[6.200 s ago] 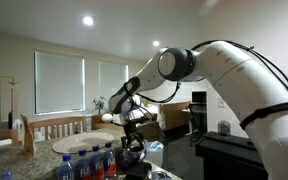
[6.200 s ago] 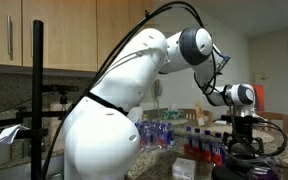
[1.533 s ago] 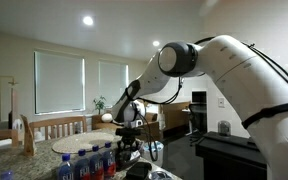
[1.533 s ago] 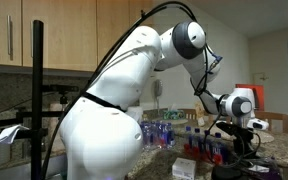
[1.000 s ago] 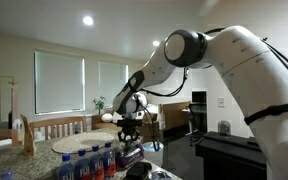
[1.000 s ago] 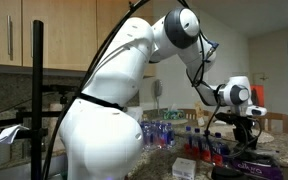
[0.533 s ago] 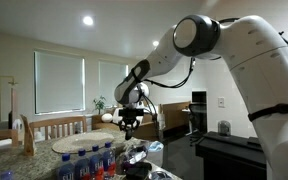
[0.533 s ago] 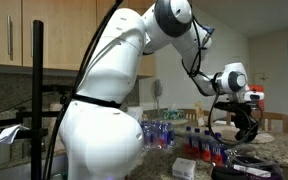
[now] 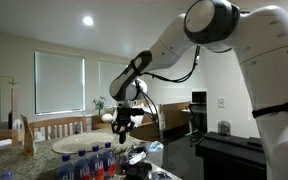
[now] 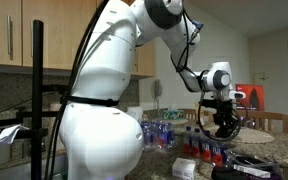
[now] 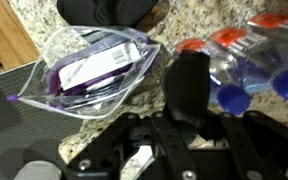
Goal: Remove the black object from the plastic
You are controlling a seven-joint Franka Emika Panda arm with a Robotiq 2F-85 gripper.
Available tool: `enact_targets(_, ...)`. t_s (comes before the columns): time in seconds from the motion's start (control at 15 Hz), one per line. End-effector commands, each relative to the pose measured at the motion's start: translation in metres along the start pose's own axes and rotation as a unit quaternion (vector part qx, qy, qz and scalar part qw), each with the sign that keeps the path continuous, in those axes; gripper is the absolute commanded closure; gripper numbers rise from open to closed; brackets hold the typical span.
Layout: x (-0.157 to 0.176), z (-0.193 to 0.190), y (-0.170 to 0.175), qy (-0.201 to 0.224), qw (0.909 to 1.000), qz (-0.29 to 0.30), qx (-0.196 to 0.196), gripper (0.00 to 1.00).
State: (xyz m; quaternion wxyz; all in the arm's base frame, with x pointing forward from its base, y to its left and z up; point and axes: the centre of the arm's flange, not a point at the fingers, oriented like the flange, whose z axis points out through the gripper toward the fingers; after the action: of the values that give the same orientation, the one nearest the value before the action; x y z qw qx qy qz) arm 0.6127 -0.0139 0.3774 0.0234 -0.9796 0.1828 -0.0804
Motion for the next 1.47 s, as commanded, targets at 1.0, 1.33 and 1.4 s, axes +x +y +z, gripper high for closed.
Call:
enact_targets(1.0,-0.150,0.037,-0.149,-0.162,0.9753,-0.149,0.010,0.92)
enact_targets(1.33,-0.152,0.082,-0.178,-0.216,0.9605,-0.175,-0.003,0.92)
enact_targets(1.4,-0.154,0.091,-0.189,-0.213,0.9604,-0.179,-0.008,0.92)
